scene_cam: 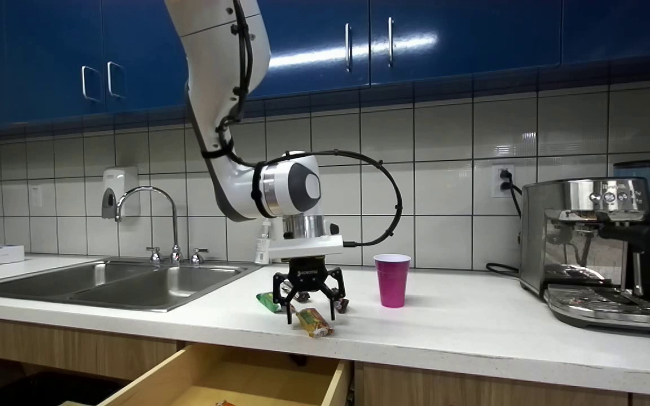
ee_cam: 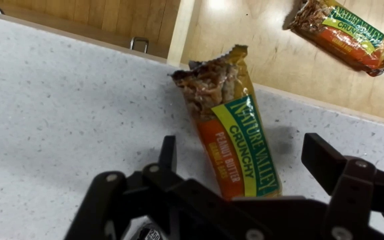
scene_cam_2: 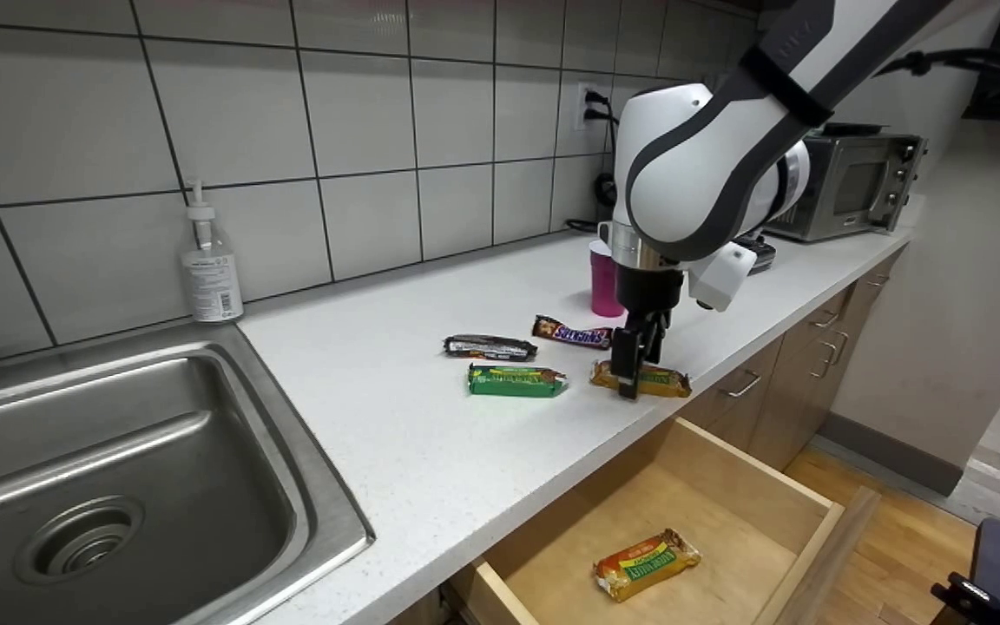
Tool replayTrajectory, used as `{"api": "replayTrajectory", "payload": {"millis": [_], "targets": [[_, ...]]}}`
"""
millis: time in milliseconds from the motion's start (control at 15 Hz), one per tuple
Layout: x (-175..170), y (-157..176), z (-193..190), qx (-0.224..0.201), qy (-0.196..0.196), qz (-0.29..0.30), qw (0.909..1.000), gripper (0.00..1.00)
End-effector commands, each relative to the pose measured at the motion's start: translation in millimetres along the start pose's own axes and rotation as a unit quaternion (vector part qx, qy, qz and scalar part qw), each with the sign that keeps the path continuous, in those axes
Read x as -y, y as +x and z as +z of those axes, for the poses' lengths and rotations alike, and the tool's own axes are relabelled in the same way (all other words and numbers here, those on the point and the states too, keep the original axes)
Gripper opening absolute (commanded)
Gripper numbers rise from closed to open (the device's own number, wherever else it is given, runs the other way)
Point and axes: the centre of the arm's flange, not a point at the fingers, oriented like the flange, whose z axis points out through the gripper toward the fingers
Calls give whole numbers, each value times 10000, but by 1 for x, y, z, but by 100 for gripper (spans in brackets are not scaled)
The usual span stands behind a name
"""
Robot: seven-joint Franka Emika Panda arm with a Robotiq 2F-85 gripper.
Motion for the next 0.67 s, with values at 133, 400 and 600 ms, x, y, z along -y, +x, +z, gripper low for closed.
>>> {"api": "replayTrajectory", "payload": {"millis": [133, 400, 600], "targets": [[-7, 5, 0, 44, 114, -76, 9999, 49], [-3, 6, -8, 9, 100, -139, 9999, 19], [-1, 4, -18, -34, 96, -177, 9998, 17]]}}
